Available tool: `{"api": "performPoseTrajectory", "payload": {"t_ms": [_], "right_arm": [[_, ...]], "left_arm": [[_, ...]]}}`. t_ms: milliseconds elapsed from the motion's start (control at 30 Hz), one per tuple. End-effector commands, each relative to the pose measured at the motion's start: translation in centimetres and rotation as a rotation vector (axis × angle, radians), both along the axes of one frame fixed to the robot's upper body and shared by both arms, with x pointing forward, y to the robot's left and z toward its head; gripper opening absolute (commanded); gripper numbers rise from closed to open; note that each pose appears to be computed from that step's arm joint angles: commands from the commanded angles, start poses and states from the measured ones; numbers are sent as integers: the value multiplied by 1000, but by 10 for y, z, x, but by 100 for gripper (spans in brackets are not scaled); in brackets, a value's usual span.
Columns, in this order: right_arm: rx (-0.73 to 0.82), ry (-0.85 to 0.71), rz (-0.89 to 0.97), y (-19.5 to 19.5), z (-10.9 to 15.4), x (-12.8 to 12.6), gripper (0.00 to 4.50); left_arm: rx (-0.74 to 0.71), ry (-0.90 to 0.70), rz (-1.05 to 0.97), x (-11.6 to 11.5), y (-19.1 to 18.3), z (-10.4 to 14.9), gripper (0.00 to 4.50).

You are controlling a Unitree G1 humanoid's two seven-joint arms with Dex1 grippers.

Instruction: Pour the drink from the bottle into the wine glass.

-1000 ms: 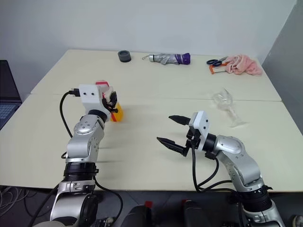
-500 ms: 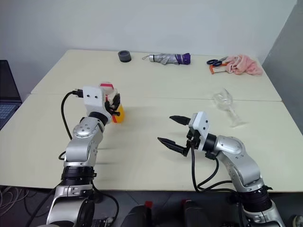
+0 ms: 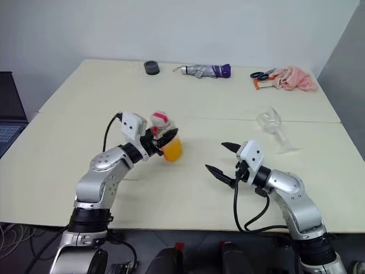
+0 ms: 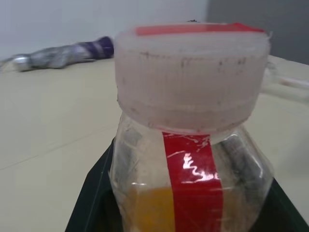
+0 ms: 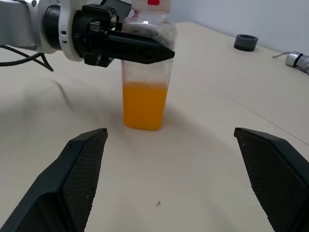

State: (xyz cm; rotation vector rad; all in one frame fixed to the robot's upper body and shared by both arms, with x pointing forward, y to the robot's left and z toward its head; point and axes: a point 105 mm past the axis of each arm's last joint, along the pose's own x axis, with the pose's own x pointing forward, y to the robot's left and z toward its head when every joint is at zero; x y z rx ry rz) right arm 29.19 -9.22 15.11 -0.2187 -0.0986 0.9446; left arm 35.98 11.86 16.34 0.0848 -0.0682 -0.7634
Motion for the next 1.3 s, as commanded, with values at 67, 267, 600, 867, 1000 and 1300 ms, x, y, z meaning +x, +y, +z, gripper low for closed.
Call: {"api": "performPoseTrajectory", "payload": {"t_ms": [67, 267, 600, 867, 1000, 1300], "right_arm": [[28, -13, 27, 2, 23, -8, 450], [40, -51, 106, 27, 51, -15, 450], [73, -45, 135, 46, 69, -10, 450], [87, -47, 82, 62, 69, 5, 450], [95, -48, 63, 64, 70, 9, 450], [113, -28, 79, 65, 69, 9, 286]], "left_arm": [[63, -55, -208, -16, -20, 8, 180], [185, -75, -489, -28, -43, 2, 180], [162, -56, -627, -22, -50, 3, 180], [159, -81, -695, -23, -60, 9, 180], [160, -80, -708, -24, -60, 11, 180], [151, -80, -727, -24, -58, 17, 180]]}}
